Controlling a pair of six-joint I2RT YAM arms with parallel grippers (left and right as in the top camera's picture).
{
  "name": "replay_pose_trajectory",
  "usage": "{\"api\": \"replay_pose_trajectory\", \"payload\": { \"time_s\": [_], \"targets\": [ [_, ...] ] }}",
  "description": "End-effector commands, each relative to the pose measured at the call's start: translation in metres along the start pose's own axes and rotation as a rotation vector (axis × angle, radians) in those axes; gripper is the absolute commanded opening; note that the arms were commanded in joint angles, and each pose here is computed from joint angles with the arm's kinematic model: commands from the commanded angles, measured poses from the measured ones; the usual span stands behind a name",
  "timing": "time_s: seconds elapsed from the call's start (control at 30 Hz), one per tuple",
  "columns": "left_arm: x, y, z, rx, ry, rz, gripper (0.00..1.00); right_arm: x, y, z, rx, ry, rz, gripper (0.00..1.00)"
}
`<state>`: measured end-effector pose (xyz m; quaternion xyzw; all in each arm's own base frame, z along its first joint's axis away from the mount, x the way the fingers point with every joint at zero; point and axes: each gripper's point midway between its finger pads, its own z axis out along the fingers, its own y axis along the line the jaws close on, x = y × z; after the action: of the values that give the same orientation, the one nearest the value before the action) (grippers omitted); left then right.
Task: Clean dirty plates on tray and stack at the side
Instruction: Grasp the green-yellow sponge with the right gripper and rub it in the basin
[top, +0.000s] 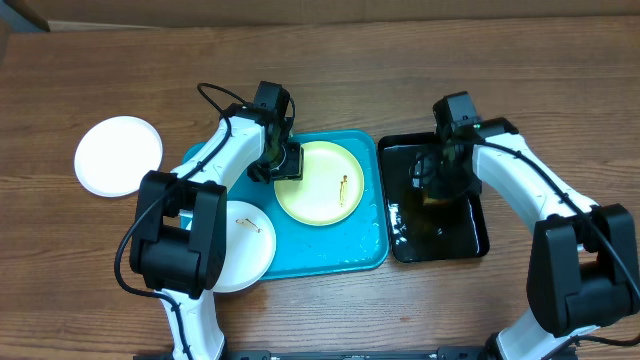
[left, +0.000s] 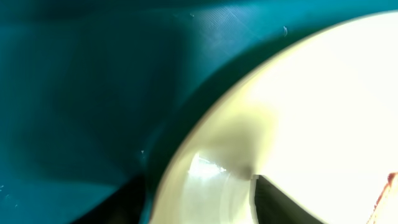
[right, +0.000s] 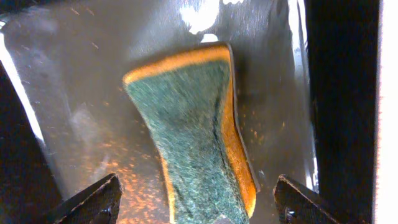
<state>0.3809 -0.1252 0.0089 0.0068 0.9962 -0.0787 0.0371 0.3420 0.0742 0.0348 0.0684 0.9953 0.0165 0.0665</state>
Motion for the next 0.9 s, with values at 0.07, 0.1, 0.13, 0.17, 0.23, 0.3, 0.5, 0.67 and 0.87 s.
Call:
{"api": "replay_pose_trajectory", "payload": {
  "time_s": [0.07,0.1,0.13,0.17,0.23,0.3,0.5,0.67,0.87],
  "targets": [
    [0.009,-0.006,0.005,0.035,0.04,0.001,0.36,0.008,-0.004,0.013,-0.002,-0.002,0.001,0.8],
    [0.009,-0.006,0.005,0.035,0.04,0.001,0.35,0.008,-0.004,0.015,-0.005,-0.01,0.001,0.8],
    [0.009,-0.006,0.005,0.035,0.04,0.001,0.35,0.007,-0.004,0.018,-0.009,-0.022,0.001,0.8],
    [0.009,-0.006,0.005,0.035,0.04,0.001,0.34,0.006,-0.003,0.021,-0.014,-0.034,0.001,0.79],
    [0.009,-0.006,0.005,0.035,0.04,0.001,0.3,0.004,-0.002,0.026,-0.022,-0.055,0.001,0.75],
    [0.009,-0.006,0.005,0.035,0.04,0.001,0.3,0.005,-0.003,0.031,-0.026,-0.066,0.001,0.73],
    [0.009,-0.006,0.005,0.035,0.039,0.002,0.29,0.008,-0.003,0.034,-0.026,-0.065,0.0,0.71],
    [0.009,-0.006,0.005,0.035,0.039,0.002,0.28,-0.002,0.0,0.033,-0.04,-0.108,0.0,0.73],
    [0.009,-0.006,0.005,0.035,0.039,0.002,0.27,-0.022,0.007,0.029,-0.07,-0.189,0.002,0.7]
  ]
}}
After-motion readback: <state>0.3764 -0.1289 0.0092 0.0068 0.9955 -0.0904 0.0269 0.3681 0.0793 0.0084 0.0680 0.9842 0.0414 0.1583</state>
